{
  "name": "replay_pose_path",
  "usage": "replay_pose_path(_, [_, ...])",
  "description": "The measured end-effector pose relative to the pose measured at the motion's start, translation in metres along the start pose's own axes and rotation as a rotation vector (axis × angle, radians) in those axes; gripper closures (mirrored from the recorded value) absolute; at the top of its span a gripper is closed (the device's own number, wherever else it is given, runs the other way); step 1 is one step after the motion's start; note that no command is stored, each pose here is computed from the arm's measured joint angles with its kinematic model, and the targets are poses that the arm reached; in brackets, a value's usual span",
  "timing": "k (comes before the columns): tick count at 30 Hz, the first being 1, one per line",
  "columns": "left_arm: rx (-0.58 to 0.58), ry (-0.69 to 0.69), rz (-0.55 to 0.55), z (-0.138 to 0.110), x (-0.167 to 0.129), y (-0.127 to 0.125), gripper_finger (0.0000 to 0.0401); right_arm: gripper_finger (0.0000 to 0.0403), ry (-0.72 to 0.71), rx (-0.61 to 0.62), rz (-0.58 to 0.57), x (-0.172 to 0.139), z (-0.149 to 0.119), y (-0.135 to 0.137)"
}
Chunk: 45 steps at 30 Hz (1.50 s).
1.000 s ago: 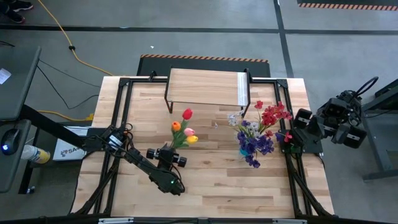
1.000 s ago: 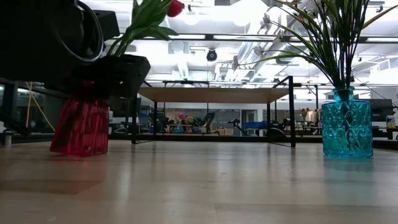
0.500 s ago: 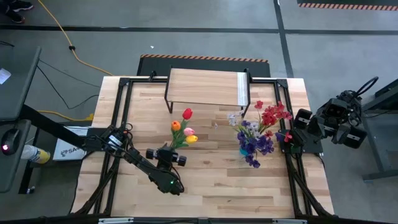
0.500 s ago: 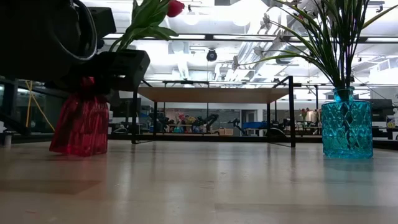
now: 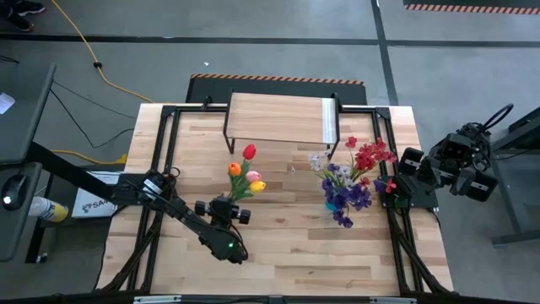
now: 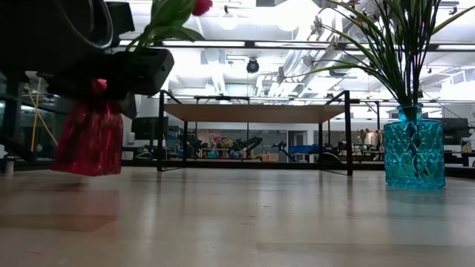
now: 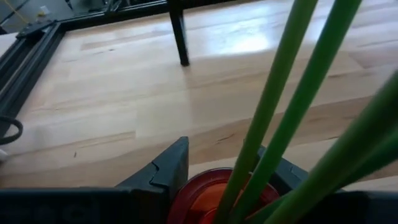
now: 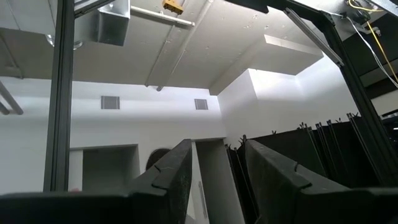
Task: Pick and place flowers into a vace then onto a shelf
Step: Put the red vase with flowers on the shelf
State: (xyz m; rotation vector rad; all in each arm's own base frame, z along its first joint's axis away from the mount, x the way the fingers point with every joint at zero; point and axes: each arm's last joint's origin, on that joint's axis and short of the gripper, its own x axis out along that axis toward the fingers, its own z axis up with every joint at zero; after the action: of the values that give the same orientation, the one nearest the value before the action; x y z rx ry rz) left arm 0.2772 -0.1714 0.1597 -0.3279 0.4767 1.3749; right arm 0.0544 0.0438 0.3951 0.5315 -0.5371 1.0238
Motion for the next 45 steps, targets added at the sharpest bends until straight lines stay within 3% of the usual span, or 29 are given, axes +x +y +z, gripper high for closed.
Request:
replay_pose_path(9, [-0.048, -0.038, -0.066, 0.013, -0.005, 0.002, 0.0227, 0.026, 0.0, 0.0, 0.0, 0.0, 0.0, 0.0])
replay_pose_path(16, [-0.136, -0.042, -0.101, 0.052, -0.005, 0.004, 0.0227, 0.0261, 0.0, 0.0, 0.0, 0.0, 0.0, 0.0])
replay_pose_path(25, [-0.182, -0.059, -0.134, 0.15, 0.0, -0.004, 0.0227, 0.0261, -0.004, -0.001, 0.002, 0.0, 0.0, 0.0])
replay_pose_path(35, [-0.184, -0.068, -0.039, 0.277, 0.04, -0.006, 0.0227, 0.0261, -0.025, -0.01, 0.014, 0.0, 0.003, 0.002])
replay_pose_path(41, [-0.185, -0.073, -0.011, 0.319, 0.082, -0.007, 0.0227, 0.0261, -0.024, -0.001, 0.017, 0.0, 0.003, 0.002])
replay_pose_path(45, [-0.165, -0.051, -0.009, 0.33, 0.116, -0.014, 0.0226, 0.0261, -0.024, 0.0, 0.017, 0.0, 0.003, 0.002])
